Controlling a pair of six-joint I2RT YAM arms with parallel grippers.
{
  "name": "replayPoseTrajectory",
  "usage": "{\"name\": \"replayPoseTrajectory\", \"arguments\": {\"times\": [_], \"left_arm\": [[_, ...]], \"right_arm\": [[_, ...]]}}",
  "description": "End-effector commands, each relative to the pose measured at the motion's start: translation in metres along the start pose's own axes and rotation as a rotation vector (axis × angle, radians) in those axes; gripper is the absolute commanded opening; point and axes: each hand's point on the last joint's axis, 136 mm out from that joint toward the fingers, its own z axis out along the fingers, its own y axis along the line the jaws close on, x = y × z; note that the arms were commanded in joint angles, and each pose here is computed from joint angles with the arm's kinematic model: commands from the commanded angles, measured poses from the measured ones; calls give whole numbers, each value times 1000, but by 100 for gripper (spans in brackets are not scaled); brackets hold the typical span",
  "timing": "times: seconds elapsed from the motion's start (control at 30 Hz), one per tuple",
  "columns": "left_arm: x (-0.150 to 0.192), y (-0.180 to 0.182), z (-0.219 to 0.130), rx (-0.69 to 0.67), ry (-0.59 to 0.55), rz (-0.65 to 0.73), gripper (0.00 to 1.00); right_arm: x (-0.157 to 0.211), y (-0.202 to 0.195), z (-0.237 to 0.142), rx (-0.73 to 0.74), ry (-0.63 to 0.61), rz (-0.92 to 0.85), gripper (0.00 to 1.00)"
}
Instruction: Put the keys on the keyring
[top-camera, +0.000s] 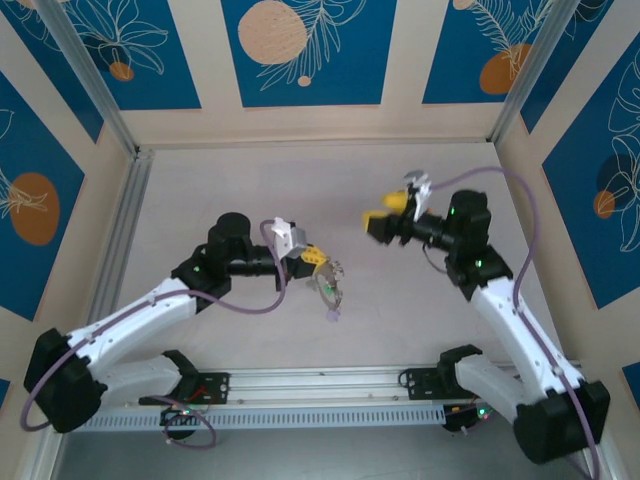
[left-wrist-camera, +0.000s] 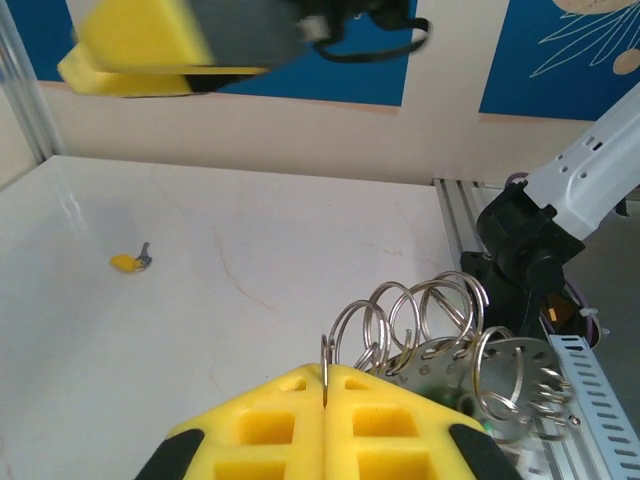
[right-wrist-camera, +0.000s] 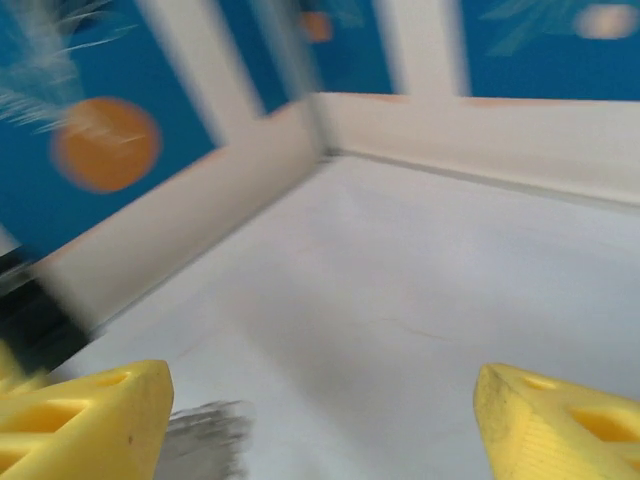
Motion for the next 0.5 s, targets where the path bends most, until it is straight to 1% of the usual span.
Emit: {"name": "replayPoseTrajectory", "arguments": {"times": [0.0,0.07,0.13,0.2,0.33,0.37,0.47], "left_arm": [[-38,-6,-4,83,-116,110,0],[-35,-1,-5,69,-117,105,0],[-32,4,-6,56,-123,92,0],[-28,7,-7,44,-130,74,0],[-14,18,-12,-18,-145,40,0],[-13,20,-14,-18,-161,26,0],[-12,19,-19,9,-211,-5,0]], "right_arm": [[30,-83,-4,270,85,246,79],[37,-115,2,351,110,287,79],[47,-142,12,418,168,305,80],[56,-163,21,460,234,327,80],[77,-211,33,576,391,304,78],[86,-224,35,600,434,320,77],[107,-246,39,618,516,378,72]]}}
